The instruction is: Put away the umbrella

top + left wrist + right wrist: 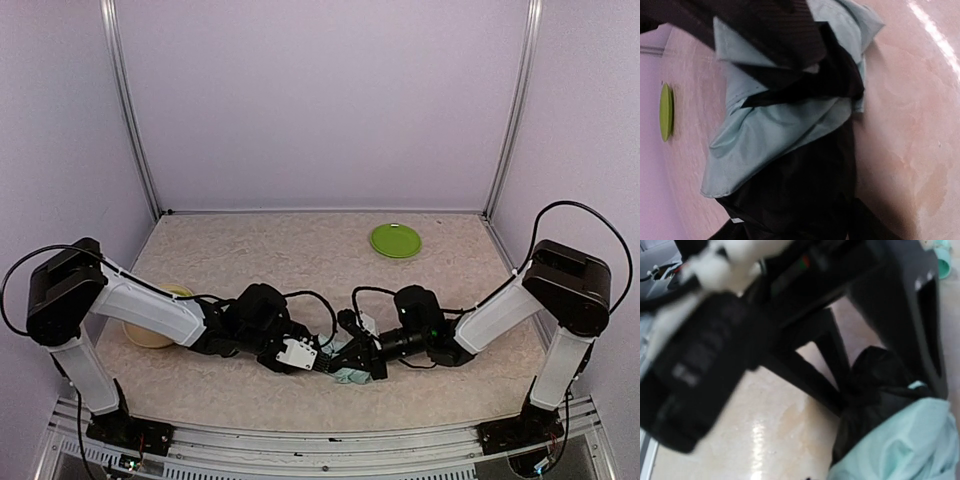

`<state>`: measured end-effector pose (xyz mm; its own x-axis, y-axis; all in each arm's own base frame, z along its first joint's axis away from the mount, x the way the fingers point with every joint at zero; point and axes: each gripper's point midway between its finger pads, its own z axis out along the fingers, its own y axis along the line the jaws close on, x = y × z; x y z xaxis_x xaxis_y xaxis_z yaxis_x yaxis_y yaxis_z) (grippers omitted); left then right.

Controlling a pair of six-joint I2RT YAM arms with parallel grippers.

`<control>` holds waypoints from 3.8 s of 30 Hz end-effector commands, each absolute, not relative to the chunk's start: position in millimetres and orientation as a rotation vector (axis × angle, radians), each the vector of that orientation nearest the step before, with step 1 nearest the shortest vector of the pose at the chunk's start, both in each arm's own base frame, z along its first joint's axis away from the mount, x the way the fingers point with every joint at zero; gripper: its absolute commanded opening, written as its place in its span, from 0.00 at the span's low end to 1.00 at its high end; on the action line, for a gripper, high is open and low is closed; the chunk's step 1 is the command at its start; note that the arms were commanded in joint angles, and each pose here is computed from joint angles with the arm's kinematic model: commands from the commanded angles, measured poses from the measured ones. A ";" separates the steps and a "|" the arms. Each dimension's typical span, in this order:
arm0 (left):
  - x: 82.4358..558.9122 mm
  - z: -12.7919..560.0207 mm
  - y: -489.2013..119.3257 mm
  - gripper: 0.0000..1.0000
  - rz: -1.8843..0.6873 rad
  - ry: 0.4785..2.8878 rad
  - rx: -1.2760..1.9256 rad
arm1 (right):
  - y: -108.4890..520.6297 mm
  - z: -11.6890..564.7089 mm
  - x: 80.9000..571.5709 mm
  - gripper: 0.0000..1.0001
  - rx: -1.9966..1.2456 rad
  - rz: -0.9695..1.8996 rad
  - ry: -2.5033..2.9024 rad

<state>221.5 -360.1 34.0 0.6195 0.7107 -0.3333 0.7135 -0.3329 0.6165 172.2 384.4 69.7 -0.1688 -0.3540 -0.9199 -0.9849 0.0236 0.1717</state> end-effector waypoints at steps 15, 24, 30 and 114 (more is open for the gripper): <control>210.5 -6.5 -360.4 0.00 -0.602 2.081 1.977 | 383.0 125.2 196.6 0.00 -1.352 1.063 1.463; 197.1 -15.7 -345.3 0.00 -0.798 2.390 1.747 | 377.2 144.8 194.9 0.00 -1.346 1.061 1.428; 203.2 -18.1 -338.6 0.00 -1.005 2.624 1.473 | 384.9 157.3 195.1 0.00 -1.357 1.050 1.382; 198.6 -3.8 -361.3 0.00 -0.244 2.173 1.774 | 306.5 109.7 214.2 0.42 -0.288 1.073 2.221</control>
